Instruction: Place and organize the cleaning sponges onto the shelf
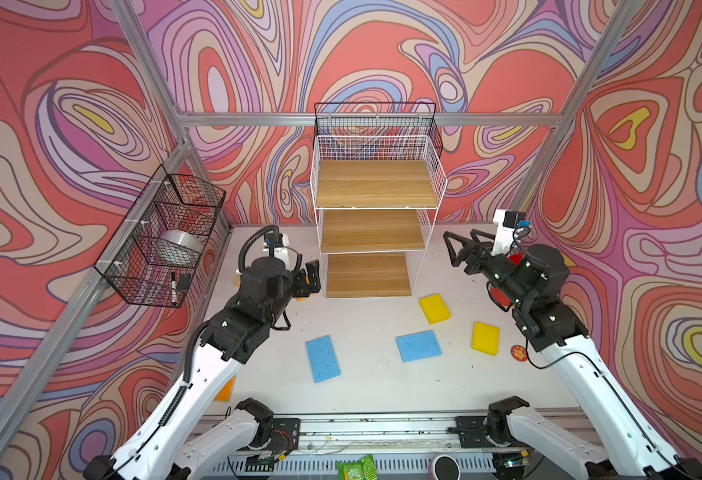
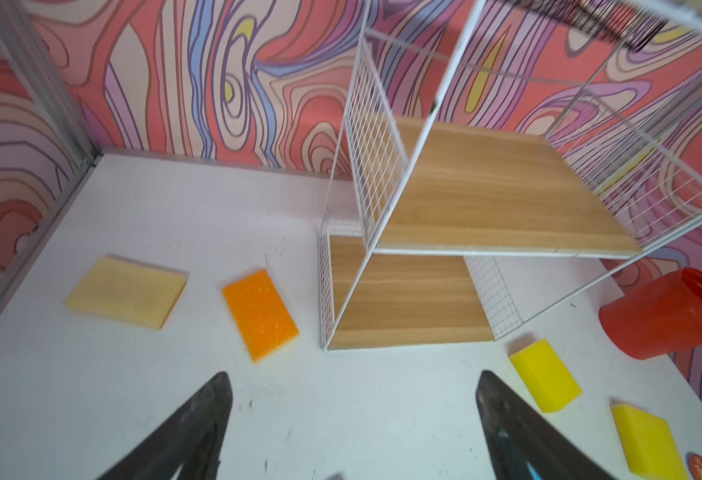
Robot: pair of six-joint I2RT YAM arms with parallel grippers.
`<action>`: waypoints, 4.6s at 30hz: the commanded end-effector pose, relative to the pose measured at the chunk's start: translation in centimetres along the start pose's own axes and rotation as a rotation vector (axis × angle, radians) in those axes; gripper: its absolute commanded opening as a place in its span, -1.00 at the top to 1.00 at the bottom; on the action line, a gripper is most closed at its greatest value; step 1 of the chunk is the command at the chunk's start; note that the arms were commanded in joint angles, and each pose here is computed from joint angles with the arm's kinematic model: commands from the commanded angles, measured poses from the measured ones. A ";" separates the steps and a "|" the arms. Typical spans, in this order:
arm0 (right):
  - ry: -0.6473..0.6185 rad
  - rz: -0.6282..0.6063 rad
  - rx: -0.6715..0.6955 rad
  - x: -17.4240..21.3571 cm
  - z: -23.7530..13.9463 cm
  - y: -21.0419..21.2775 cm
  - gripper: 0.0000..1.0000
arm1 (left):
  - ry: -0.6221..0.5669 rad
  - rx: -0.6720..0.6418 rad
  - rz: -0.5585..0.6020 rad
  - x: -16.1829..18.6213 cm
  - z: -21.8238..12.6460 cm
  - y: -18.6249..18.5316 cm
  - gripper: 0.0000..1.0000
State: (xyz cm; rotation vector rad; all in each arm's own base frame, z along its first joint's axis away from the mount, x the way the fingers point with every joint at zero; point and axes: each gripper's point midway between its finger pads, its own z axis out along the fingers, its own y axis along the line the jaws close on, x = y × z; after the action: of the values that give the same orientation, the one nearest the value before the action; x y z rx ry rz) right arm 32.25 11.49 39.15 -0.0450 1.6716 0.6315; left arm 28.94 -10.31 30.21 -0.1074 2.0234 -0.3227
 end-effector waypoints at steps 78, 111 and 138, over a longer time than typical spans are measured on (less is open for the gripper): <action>0.706 0.284 -0.208 28.4 1.1 1.8 -0.33 | 0.629 0.028 -0.240 25.5 4.3 1.7 0.97; 0.822 0.333 -0.396 32.8 6.4 9.1 0.11 | 0.545 0.277 -0.225 18.6 10.6 -7.0 1.00; 0.720 0.224 -0.283 29.8 6.5 7.5 -0.43 | 0.528 0.256 -0.228 18.4 12.6 -7.2 1.00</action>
State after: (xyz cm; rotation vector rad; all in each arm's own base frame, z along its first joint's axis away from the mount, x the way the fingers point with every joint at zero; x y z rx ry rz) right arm 28.96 31.17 12.43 -0.3114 2.3278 1.1930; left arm 29.86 -22.98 10.25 -0.0810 2.5161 -0.8147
